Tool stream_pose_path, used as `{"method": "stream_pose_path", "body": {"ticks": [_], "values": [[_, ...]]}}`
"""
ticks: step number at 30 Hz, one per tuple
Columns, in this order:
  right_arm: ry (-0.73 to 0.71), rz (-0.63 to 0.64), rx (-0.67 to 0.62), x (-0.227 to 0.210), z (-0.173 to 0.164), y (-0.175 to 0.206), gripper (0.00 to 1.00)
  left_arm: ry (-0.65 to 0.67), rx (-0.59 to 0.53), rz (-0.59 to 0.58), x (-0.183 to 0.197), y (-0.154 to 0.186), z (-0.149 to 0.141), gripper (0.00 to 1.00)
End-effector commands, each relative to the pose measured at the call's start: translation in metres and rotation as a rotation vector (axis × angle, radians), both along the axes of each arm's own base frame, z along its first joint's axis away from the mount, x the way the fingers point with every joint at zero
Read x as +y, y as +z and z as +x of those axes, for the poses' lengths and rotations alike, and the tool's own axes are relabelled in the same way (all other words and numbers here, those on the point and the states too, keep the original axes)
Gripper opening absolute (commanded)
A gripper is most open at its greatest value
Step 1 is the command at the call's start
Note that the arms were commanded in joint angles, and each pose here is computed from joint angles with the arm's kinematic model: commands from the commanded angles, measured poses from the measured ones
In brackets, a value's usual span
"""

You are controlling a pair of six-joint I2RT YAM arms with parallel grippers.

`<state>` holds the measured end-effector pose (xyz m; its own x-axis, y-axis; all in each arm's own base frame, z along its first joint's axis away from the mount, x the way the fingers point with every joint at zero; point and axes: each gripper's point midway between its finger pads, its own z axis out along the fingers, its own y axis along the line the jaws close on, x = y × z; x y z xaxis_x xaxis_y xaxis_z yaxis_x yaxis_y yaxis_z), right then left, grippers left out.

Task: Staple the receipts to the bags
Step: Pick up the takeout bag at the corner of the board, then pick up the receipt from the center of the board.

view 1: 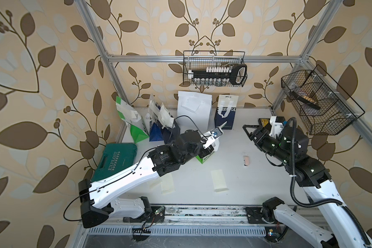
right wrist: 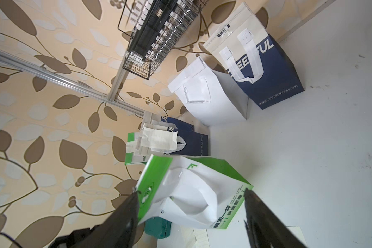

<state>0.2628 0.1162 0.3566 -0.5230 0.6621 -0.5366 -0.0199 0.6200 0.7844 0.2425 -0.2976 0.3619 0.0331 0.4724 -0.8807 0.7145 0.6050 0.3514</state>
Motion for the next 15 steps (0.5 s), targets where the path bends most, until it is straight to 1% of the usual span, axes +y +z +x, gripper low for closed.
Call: {"method": "stream_pose_path", "body": {"ticks": [1, 3, 5, 6, 8, 10, 13, 15], "values": [[0.108, -0.141, 0.174, 0.005, -0.018, -0.071, 0.72, -0.010, 0.088, -0.064, 0.017, -0.002, -0.018, 0.00], [0.160, -0.165, 0.275, 0.010, -0.028, -0.114, 0.71, 0.038, 0.105, -0.084, 0.030, -0.002, -0.018, 0.00], [0.245, -0.191, 0.398, 0.020, -0.038, -0.162, 0.69, 0.056, 0.136, -0.097, 0.038, -0.005, -0.023, 0.00], [0.281, -0.213, 0.429, 0.026, -0.042, -0.178, 0.69, 0.075, 0.153, -0.104, 0.042, -0.007, -0.023, 0.00], [0.363, -0.325, 0.492, 0.040, -0.052, -0.213, 0.69, 0.071, 0.204, -0.102, 0.044, -0.018, -0.030, 0.00], [0.452, -0.458, 0.523, 0.056, -0.058, -0.237, 0.69, 0.080, 0.246, -0.111, 0.047, -0.030, -0.033, 0.00], [0.536, -0.641, 0.542, 0.069, -0.060, -0.262, 0.67, 0.097, 0.275, -0.128, 0.051, -0.041, -0.036, 0.00], [0.568, -0.694, 0.536, 0.078, -0.057, -0.273, 0.66, 0.136, 0.276, -0.131, 0.059, -0.042, -0.034, 0.00]]}}
